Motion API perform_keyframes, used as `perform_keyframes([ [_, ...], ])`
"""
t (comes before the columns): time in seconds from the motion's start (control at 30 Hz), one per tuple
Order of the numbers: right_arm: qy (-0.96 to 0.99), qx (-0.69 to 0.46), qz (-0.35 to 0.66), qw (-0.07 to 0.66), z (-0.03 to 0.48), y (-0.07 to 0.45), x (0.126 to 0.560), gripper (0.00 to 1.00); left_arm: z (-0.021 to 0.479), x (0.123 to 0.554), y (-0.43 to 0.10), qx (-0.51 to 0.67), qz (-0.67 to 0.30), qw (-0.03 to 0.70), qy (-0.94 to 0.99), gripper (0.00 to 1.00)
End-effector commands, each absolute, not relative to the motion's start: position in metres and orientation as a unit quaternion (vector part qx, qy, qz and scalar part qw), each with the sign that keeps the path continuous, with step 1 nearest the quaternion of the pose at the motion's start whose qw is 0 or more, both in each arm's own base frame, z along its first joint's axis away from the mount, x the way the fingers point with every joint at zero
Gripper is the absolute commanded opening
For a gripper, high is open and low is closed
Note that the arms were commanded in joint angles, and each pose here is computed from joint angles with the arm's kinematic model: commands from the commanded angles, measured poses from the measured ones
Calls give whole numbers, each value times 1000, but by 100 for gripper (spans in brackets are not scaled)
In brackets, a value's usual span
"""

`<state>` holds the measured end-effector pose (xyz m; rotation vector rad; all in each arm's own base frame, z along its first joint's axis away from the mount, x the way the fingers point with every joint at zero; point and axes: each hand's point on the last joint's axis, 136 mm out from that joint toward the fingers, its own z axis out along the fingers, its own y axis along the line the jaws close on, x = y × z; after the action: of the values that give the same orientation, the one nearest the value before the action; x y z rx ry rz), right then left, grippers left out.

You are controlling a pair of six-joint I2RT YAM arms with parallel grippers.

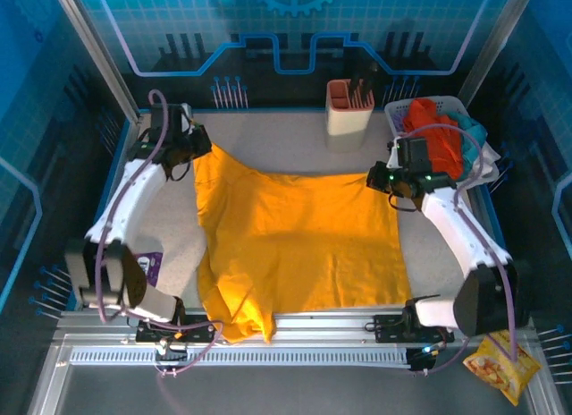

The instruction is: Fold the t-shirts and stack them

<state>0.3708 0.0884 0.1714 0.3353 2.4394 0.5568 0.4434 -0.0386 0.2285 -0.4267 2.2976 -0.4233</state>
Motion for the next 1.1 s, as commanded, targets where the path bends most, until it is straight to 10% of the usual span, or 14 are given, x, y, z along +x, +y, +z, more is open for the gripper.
perform_keyframes([
  [0.0,886,134,266,355,186,90,419,0,244,489,-39,-174,-191,412,874,0],
  [0.5,878,176,290,338,170,47,497,0,242,604,-39,-160,-214,387,883,0],
  [1.07,892,162,320,275,138,51,495,1,204,554,-60,-197,-275,316,886,0],
])
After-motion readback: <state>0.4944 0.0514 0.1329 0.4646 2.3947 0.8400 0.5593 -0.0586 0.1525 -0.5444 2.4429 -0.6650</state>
